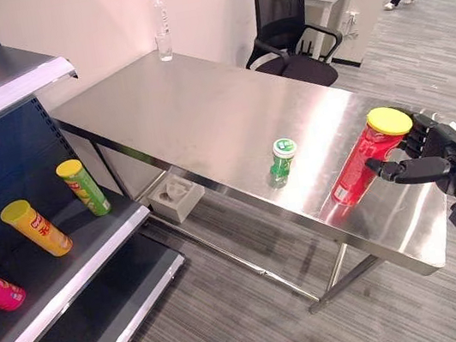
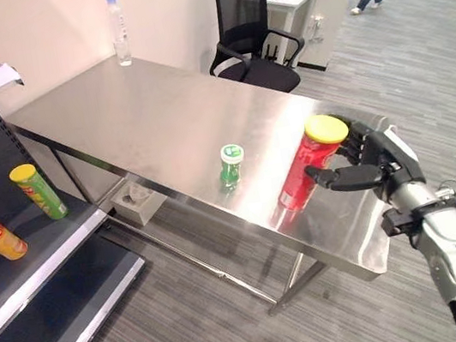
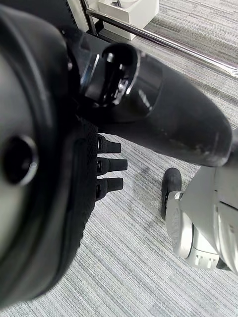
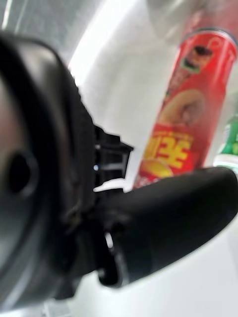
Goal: Put the goods on the table back onto the shelves and tidy them up.
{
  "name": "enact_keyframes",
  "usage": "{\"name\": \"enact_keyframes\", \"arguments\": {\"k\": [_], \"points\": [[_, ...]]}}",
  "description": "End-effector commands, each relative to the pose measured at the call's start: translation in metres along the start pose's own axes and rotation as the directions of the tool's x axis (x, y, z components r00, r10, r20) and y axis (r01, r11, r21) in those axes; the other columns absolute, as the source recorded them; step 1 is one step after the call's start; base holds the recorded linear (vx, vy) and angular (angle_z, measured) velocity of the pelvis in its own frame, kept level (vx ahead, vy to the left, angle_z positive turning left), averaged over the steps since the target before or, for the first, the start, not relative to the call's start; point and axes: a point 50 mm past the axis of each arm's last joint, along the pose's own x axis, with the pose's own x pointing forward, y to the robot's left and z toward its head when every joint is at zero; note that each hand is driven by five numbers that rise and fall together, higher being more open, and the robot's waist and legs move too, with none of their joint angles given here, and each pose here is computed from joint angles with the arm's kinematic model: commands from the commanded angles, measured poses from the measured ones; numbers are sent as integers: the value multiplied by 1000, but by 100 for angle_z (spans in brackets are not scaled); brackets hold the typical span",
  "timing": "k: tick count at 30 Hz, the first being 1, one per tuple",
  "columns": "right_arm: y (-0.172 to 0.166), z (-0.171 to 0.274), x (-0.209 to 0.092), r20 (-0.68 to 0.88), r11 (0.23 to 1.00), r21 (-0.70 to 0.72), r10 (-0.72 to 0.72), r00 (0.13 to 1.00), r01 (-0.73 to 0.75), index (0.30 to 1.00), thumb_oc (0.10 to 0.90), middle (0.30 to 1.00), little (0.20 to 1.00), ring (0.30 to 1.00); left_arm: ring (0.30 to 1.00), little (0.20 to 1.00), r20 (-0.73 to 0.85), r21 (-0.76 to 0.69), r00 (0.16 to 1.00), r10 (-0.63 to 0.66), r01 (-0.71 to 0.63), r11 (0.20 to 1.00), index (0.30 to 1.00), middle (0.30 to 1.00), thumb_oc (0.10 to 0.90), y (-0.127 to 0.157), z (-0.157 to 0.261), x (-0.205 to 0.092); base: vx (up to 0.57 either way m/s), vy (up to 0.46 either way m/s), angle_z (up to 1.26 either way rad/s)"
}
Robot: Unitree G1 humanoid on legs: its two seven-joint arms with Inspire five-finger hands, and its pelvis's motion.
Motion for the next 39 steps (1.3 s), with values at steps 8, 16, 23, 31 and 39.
{"name": "enact_keyframes", "arguments": {"k": [8,16,23,31,39], "points": [[-7,81,16,367,998,-29,-38,930,52,300,400,300,300,300,900,900,33,35,999,-25,24,999,900,900,800,-2,14,4,0,0,0],[-4,100,17,452,998,-17,-39,891,52,300,400,300,300,300,900,900,35,42,999,-20,18,999,900,900,800,0,13,3,0,0,2],[-3,103,17,458,998,-35,-35,888,57,300,400,300,300,300,900,900,25,42,999,-19,18,999,900,900,800,-1,11,3,0,0,0],[-1,105,15,480,998,-25,-42,876,62,300,400,300,300,300,900,900,31,40,999,-16,15,999,900,900,800,-1,12,3,0,0,0],[15,134,21,615,998,1,-50,787,63,300,400,300,300,300,900,900,58,45,998,-13,10,999,900,900,800,0,20,4,-20,51,1]]}}
